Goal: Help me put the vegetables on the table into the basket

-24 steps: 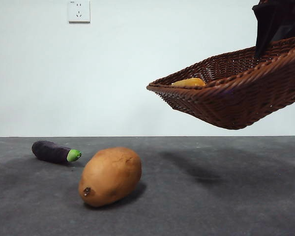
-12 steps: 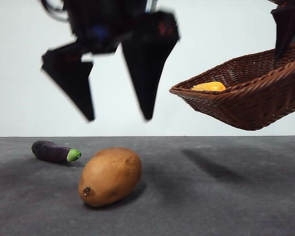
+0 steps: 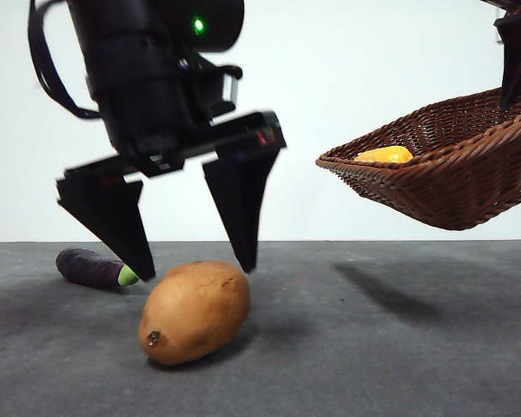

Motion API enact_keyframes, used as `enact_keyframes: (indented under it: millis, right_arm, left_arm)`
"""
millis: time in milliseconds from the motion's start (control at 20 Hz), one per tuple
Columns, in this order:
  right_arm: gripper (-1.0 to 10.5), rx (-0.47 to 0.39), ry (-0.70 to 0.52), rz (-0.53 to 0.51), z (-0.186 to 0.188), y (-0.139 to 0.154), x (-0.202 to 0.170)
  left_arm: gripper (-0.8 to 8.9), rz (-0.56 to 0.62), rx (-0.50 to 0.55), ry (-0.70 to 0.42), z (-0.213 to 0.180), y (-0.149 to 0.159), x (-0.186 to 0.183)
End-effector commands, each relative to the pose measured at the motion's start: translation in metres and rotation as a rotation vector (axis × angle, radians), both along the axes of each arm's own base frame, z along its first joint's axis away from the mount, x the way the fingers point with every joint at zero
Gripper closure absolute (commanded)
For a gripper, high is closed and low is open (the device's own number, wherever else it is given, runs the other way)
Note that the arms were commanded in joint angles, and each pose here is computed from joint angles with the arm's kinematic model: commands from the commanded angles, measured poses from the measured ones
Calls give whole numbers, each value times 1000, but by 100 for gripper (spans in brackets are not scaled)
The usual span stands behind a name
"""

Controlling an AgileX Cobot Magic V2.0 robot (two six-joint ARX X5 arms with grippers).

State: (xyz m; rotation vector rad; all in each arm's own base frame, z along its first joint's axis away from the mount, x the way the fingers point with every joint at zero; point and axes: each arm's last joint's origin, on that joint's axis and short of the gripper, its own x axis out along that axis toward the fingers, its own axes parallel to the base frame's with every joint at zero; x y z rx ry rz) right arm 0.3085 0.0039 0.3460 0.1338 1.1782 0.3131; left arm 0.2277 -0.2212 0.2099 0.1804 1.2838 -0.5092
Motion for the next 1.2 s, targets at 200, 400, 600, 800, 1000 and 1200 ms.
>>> enact_keyframes:
  millis: [200, 400, 600, 800, 1000, 1200]
  right_arm:
    - [958, 9, -6, 13, 1, 1, -2]
    - [958, 9, -6, 13, 1, 1, -2]
    - [958, 9, -6, 13, 1, 1, -2]
    - [958, 9, -7, 13, 1, 1, -2]
    - [958, 18, -4, 11, 1, 2, -2]
    - [958, 52, 17, 33, 0, 14, -3]
  left_arm:
    - [269, 23, 36, 40, -29, -7, 7]
    - [829, 15, 42, 28, -29, -8, 8]
    - [822, -17, 9, 41, -26, -9, 7]
    - [822, -100, -208, 67, 14, -9, -7]
    - [822, -183, -435, -64, 80, -1, -26]
    - [822, -212, -614, -190, 128, -3, -27]
